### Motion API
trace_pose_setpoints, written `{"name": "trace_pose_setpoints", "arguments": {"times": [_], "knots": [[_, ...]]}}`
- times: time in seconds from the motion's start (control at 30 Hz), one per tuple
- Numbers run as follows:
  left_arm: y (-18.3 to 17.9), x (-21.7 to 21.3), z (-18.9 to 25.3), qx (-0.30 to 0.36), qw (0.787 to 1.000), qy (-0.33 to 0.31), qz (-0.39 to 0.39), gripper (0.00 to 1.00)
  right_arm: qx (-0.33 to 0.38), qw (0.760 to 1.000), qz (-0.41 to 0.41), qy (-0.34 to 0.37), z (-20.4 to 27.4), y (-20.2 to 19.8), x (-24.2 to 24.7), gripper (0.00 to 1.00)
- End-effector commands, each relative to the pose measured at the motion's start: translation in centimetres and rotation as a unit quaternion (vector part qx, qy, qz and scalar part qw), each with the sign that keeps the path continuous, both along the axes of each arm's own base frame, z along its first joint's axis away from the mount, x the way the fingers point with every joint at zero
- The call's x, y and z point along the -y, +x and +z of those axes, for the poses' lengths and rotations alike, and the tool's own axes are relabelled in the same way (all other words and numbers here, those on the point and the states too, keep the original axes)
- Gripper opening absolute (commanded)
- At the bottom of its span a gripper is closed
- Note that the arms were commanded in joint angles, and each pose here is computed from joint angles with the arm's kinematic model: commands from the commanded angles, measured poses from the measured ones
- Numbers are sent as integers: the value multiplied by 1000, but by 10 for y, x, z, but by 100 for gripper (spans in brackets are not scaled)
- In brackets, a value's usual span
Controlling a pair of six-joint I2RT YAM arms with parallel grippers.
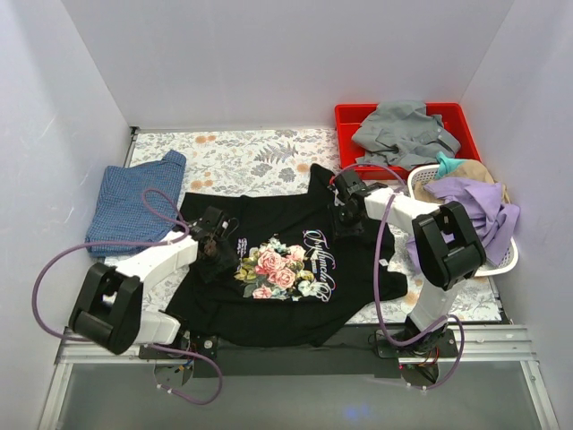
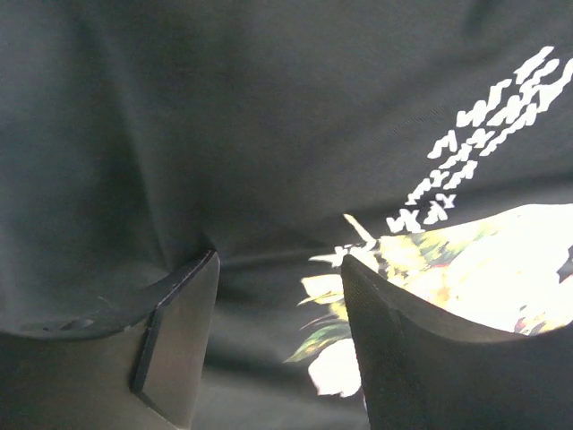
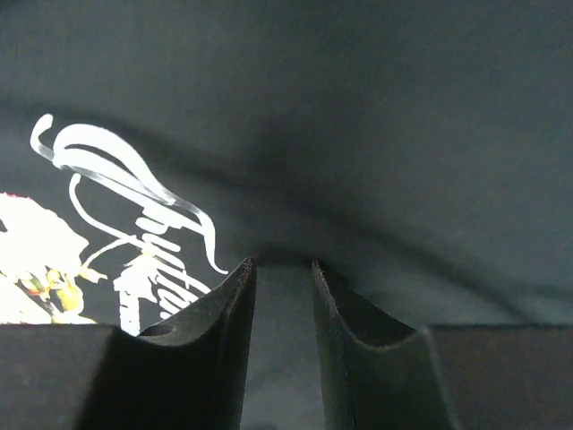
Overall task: Fold and stack the t-shirts
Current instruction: Flatten the tshirt out, then fold the tshirt
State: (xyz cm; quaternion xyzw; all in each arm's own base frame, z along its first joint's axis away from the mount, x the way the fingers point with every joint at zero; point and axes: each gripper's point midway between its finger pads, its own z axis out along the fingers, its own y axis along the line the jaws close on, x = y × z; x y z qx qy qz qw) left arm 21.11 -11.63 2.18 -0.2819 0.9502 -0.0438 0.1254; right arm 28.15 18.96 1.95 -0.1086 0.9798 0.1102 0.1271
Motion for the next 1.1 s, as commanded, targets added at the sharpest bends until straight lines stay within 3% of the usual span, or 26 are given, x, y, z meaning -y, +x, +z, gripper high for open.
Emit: {"name": "trace_pose_setpoints", "arguments": {"times": [0.0, 0.07, 0.2, 0.33, 0.47, 0.57, 0.7, 0.83, 1.07], "knots": [[-53, -6, 3, -57, 998, -20, 33, 55, -24, 999, 36, -20, -27, -1, 3, 37], [-58, -11, 8, -57, 997, -11, 41, 54, -24, 998, 54, -12, -24, 1, -2, 36], [-17, -2, 36, 19, 999, -15, 22, 56, 3, 997, 73, -2, 2, 3, -5, 36], [34, -4, 59, 65, 997, 38, 3, 60, 88, 994, 62, -2, 66, 15, 3, 40], [90, -29, 66, 100, 984, 151, 2, 65, 185, 982, 37, -9, 127, 36, 13, 42], [134, -37, 74, 134, 979, 155, 10, 72, 250, 968, -1, -30, 158, 57, 29, 52], [178, -53, 62, 130, 984, 116, 30, 75, 250, 965, -36, -65, 146, 87, 41, 52], [200, -82, 50, 111, 983, 135, 49, 75, 245, 964, -62, -80, 132, 120, 46, 52], [222, -113, 46, 117, 981, 141, 71, 75, 216, 973, -77, -14, 102, 168, 54, 51]]}}
